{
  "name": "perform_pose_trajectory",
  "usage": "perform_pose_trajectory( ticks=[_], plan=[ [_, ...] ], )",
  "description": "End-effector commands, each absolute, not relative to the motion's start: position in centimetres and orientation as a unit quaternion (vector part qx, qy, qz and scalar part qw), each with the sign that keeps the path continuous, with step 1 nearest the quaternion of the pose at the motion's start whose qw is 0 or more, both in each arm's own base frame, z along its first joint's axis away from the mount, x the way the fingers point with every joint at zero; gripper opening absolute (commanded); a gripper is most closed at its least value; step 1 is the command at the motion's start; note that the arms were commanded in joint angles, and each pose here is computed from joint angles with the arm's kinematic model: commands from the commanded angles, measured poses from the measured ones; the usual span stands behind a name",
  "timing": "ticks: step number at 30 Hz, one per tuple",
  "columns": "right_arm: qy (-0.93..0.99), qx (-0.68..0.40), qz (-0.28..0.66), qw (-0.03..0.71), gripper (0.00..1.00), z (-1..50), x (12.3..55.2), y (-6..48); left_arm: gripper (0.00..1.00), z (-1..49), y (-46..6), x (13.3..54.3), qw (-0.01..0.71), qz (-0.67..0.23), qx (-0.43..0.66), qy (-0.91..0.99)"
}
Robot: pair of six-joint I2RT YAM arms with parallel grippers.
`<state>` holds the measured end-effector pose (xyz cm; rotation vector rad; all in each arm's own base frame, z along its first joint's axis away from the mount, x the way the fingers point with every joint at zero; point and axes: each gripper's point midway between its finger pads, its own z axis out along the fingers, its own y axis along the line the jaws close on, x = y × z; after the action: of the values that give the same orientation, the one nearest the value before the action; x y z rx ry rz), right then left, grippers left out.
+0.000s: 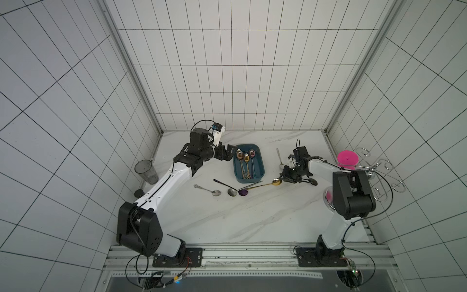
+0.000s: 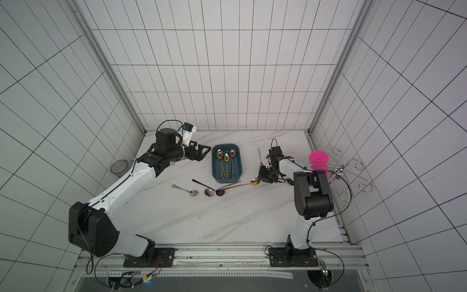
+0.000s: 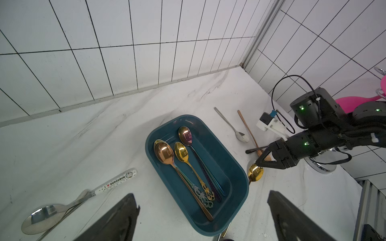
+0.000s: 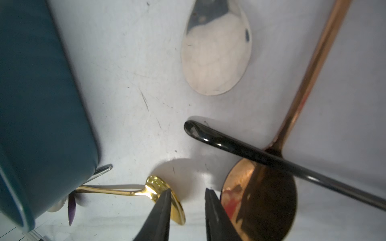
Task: Put the spoon into the storage box
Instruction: Pick up the spoon from the center of the board.
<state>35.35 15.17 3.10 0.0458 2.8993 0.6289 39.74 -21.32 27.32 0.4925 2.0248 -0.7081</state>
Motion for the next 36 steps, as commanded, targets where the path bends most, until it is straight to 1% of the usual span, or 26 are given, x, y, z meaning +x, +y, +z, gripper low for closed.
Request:
perform_pose_trajectory(
  ticks=[1,14,18,21,22,29,36],
  plan=[
    [0.973,0.005,0.215,0.088,0.31,3.2,36.0,16.1,0.99,27.7,-21.3,39.8,0.457,-0.291,0.201,0.816],
    [0.974,-0.004,0.213,0.073,0.21,2.0,34.7,16.4,0.99,27.6,-21.4,39.8,0.457,-0.293,0.2,0.815],
    [0.973,-0.004,0.219,0.075,0.12,2.3,34.4,16.5,0.99,27.6,-21.3,39.8,0.458,-0.292,0.2,0.815],
    [0.973,-0.007,0.218,0.077,0.02,2.8,34.3,16.3,0.99,27.6,-21.3,39.7,0.459,-0.292,0.201,0.815],
    [0.973,-0.006,0.219,0.077,0.0,3.0,34.1,16.2,0.99,27.7,-21.3,39.7,0.458,-0.292,0.201,0.815],
    [0.97,-0.031,0.213,0.115,0.0,7.0,34.2,15.6,0.99,27.6,-21.8,39.3,0.452,-0.304,0.212,0.811],
    [0.957,-0.087,0.219,0.167,0.0,12.7,33.0,15.3,0.98,27.7,-24.1,36.8,0.407,-0.383,0.257,0.788]
  ],
)
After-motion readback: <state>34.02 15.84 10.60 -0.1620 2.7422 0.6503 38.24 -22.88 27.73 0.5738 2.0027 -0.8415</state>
